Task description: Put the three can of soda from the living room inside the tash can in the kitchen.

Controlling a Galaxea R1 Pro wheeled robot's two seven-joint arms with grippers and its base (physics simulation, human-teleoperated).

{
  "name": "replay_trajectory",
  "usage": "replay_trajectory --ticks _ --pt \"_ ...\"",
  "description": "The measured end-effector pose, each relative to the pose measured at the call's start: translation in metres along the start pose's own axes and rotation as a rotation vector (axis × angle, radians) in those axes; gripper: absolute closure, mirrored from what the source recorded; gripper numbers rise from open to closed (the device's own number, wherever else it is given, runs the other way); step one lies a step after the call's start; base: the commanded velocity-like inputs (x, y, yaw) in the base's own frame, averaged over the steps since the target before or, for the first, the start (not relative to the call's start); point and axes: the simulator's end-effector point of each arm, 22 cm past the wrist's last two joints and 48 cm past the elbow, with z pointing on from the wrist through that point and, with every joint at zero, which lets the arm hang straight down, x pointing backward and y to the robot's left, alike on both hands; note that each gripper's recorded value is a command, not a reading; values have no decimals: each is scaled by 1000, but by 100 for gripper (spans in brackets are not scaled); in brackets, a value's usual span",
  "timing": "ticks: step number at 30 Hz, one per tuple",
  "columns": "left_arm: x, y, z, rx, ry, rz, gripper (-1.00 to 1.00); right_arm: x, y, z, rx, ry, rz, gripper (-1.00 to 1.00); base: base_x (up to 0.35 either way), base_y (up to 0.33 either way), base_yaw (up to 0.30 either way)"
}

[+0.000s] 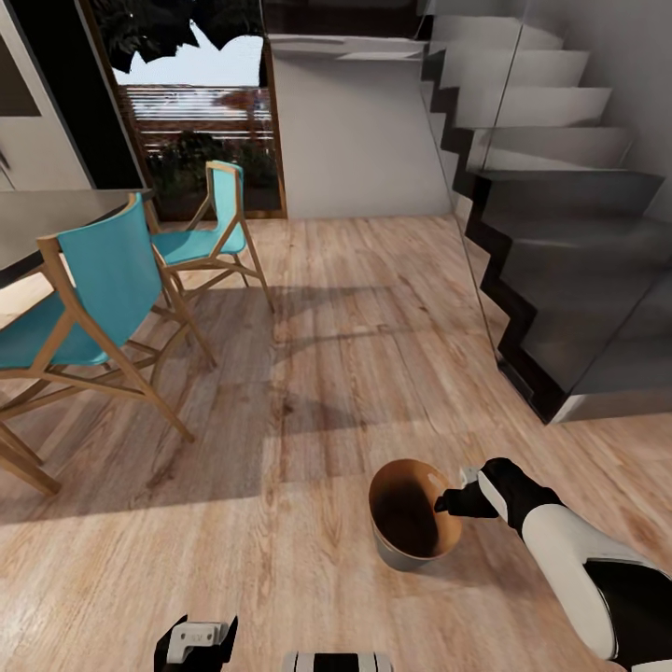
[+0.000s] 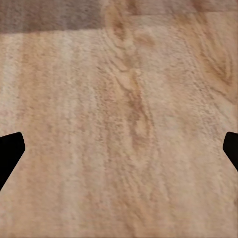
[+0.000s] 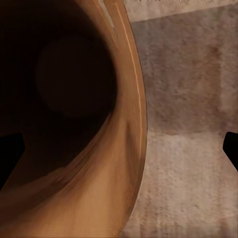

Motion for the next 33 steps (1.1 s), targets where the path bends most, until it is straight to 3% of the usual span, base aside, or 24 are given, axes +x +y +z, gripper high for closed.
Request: replay_trajectory --ticks 10,33 --pt "2 0 0 -1 4 -1 -100 1 -1 1 2 3 1 -100 163 0 0" --pt "2 1 0 -3 3 -1 -100 1 -3 1 5 3 1 -100 10 0 0"
